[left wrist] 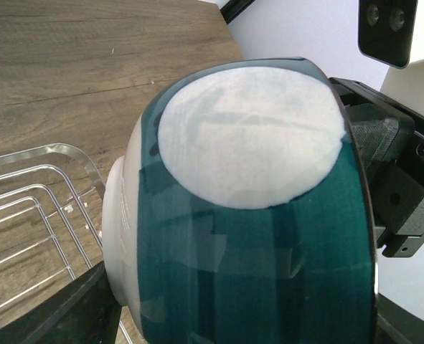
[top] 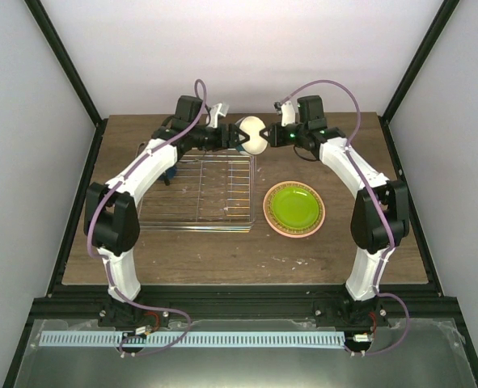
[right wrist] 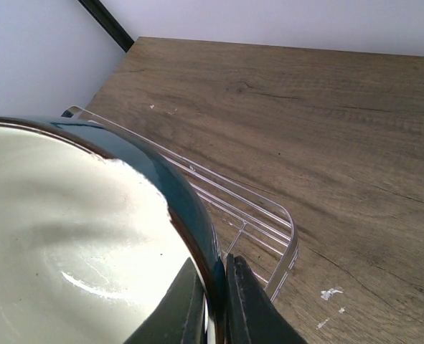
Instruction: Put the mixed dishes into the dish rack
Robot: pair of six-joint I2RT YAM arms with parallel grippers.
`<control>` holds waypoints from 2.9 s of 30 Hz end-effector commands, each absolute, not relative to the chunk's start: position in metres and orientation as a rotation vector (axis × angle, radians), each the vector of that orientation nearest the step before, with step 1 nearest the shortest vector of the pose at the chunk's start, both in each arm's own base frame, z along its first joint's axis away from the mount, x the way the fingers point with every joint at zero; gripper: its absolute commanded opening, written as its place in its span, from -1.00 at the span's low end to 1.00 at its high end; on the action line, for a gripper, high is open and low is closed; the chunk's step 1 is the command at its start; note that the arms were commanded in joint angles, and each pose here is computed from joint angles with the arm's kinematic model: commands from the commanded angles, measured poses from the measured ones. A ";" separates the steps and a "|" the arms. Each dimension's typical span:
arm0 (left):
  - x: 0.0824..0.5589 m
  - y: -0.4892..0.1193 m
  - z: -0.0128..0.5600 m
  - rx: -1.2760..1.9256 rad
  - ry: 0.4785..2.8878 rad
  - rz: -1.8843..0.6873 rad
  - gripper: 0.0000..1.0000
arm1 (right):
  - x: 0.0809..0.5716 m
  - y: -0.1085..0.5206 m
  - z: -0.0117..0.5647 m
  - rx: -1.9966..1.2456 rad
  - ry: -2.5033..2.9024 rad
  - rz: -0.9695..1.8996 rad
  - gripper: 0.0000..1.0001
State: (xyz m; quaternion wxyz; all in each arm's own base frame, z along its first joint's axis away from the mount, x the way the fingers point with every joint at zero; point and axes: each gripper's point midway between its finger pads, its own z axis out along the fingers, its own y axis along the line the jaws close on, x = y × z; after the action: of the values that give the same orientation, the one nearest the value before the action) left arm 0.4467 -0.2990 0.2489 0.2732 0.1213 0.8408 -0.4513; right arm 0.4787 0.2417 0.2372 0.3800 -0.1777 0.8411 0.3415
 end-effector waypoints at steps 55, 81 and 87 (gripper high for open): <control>0.353 -0.086 0.254 0.045 2.580 0.034 -0.14 | 0.531 0.236 0.259 -0.446 2.067 0.777 0.71; 0.346 -0.038 0.150 0.192 2.762 1.050 -0.13 | 0.521 0.222 0.252 -0.454 2.097 0.711 0.89; 0.355 -0.041 0.133 0.207 2.767 1.074 -0.11 | 0.523 0.216 0.253 -0.447 2.097 0.703 0.90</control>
State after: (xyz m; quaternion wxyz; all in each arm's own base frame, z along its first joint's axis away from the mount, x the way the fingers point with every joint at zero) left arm 0.3430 -0.0422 0.1239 0.0565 0.0731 0.9372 0.3362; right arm 0.5252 0.2249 0.2301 0.4068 -0.1755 0.8489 0.2884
